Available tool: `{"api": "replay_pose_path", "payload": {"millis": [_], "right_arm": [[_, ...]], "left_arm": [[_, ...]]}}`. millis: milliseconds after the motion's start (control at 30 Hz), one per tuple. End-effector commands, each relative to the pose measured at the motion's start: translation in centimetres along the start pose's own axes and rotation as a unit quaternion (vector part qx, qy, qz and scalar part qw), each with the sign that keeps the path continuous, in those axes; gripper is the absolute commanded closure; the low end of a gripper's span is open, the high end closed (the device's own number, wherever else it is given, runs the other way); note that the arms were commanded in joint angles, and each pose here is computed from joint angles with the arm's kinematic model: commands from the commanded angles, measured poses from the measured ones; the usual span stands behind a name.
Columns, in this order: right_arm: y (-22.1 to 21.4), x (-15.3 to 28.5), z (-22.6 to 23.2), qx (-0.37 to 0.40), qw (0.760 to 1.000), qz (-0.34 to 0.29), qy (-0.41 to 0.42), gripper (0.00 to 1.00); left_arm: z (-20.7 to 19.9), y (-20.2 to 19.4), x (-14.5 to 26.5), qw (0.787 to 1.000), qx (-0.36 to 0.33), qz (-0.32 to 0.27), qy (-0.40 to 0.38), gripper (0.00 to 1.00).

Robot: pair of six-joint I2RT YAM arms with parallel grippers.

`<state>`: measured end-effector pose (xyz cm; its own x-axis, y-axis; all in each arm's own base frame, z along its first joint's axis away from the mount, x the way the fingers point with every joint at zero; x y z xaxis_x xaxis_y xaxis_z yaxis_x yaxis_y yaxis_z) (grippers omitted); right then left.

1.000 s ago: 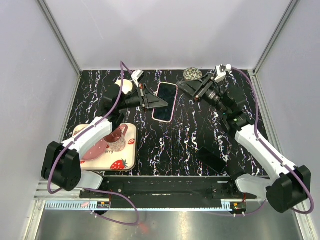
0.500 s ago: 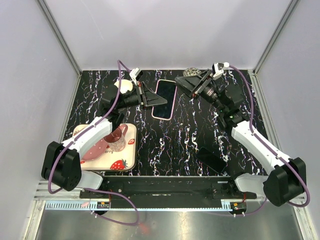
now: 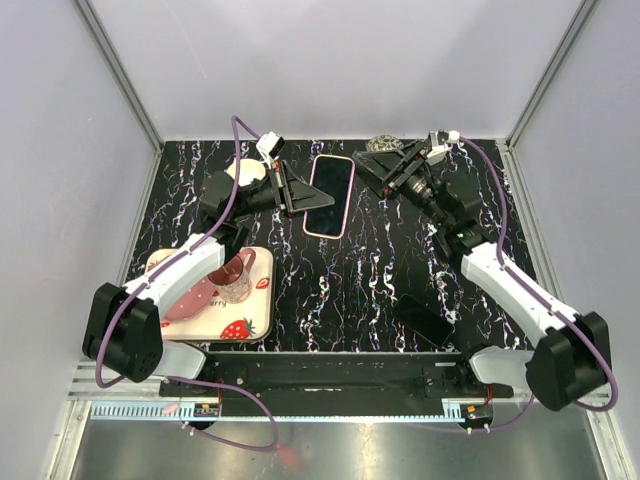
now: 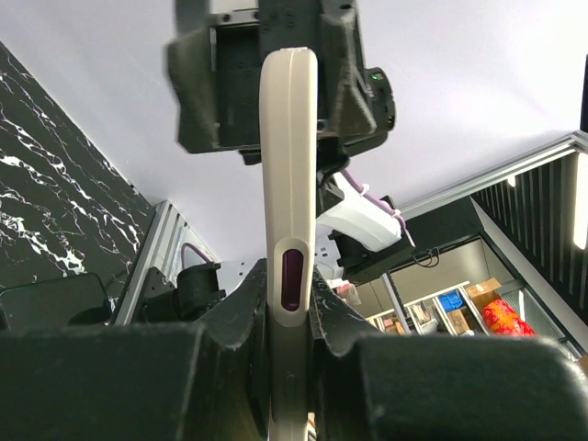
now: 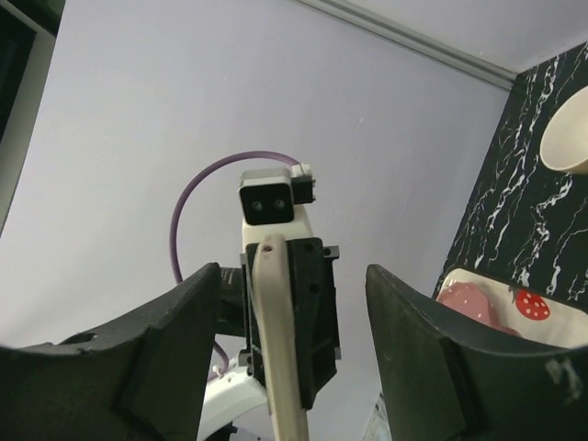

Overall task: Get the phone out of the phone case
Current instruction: Remove the phone case from the phone.

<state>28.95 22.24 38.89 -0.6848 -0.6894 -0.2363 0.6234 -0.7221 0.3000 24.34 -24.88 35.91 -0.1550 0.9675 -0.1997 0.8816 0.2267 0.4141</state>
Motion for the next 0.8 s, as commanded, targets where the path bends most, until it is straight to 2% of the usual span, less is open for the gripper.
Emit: {"api": "replay_pose_path", "payload": {"millis": [0, 167, 367, 600, 667, 700, 767], "right_arm": [[-0.4, -0.7, 0.6, -0.029, 0.998, 0.025, 0.052, 0.30], [-0.6, -0.8, 0.6, -0.039, 0.996, 0.030, 0.069, 0.35], [-0.6, -1.2, 0.8, -0.056, 0.994, 0.039, 0.088, 0.50], [-1.3, -1.6, 1.0, -0.068, 0.991, 0.050, 0.101, 0.53], [-1.3, -1.7, 0.9, -0.070, 0.991, 0.049, 0.098, 0.59], [-1.3, -1.8, 0.7, -0.071, 0.992, 0.048, 0.097, 0.69], [-1.4, -1.8, 0.8, -0.084, 0.990, 0.046, 0.101, 0.78]], "left_arm": [[-4.2, 0.3, 0.1, 0.995, -0.076, -0.008, -0.063, 1.00], [-4.3, 0.2, 0.2, 0.995, -0.078, -0.005, -0.064, 1.00], [-4.3, 0.4, 0.1, 0.995, -0.078, -0.008, -0.064, 1.00], [-4.3, 0.5, 0.0, 0.995, -0.081, -0.007, -0.064, 1.00], [-4.4, 0.5, 0.0, 0.994, -0.082, -0.007, -0.065, 1.00], [-4.3, 0.5, -0.1, 0.995, -0.082, -0.007, -0.064, 1.00], [-4.2, 0.5, 0.0, 0.994, -0.083, -0.006, -0.064, 1.00]]}}
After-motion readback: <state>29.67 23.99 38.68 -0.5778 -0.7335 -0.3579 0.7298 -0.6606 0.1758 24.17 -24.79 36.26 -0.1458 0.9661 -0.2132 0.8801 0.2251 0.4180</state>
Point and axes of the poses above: each gripper's point midway between its finger pads, its own x axis back along the fingers, its own z axis along the line the jaws close on, y = z × x, the point moved 5 cm from there along x, back along the fingers, and after that the axes turned 1 degree about -x, right-handed, at the moved point
